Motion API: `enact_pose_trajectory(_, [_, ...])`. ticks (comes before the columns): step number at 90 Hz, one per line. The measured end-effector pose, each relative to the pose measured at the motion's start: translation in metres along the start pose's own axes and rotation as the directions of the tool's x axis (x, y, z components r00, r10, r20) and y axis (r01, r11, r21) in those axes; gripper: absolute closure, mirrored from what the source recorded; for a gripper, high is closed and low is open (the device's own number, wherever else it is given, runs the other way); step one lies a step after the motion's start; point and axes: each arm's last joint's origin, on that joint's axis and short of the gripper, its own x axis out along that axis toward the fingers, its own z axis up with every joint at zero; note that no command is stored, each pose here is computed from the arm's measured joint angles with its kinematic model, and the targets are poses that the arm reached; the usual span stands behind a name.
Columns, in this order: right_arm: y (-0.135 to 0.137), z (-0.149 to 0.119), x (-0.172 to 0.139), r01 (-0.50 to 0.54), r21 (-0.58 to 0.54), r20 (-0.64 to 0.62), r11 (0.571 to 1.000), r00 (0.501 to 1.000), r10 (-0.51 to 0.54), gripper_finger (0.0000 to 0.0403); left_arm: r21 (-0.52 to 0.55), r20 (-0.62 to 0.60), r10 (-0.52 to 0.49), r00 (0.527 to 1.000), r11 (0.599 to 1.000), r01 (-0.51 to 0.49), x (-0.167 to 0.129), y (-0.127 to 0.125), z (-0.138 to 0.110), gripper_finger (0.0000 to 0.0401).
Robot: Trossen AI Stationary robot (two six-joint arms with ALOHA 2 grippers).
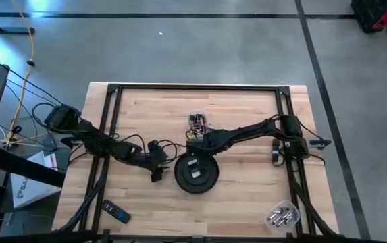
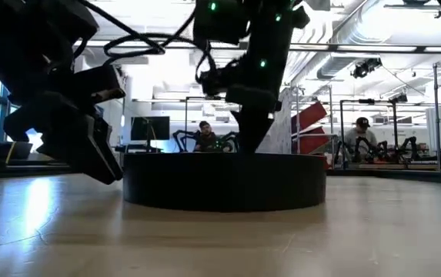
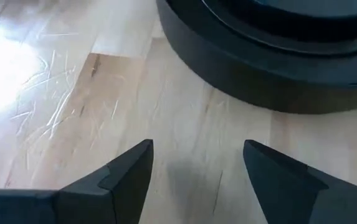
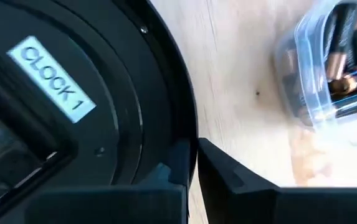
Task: Insert battery
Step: Insert the black battery into the black clock
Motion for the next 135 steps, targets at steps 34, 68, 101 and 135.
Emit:
enact_pose_trajectory(34, [-0.005, 0.003, -0.024, -0.064, 0.034, 0.04, 0.997, 0.997, 0.063, 0.0403, -0.01, 0.08, -0.059, 0.995, 0.998, 0.06, -0.008, 0.0, 0.019, 0.017])
enact_pose_trajectory(68, [-0.009, 0.003, -0.043, -0.013, 0.104, 0.099, 0.994, 0.995, 0.002, 0.0403, -0.319, 0.158, -0.016, 0.987, 0.945, 0.066, -0.003, 0.019, 0.04, 0.017])
enact_pose_trajectory(101, [-0.001, 0.001, -0.045, -0.012, 0.086, 0.107, 0.996, 0.994, 0.003, 0.0403, -0.357, 0.043, -0.002, 0.999, 0.934, 0.017, 0.036, 0.009, 0.055, 0.0172])
enact_pose_trajectory(135, [0.012, -0.002, -0.049, 0.046, 0.056, 0.134, 0.997, 0.99, -0.053, 0.0403, -0.435, -0.008, 0.073, 0.997, 0.898, -0.069, 0.037, 0.011, 0.051, 0.0329])
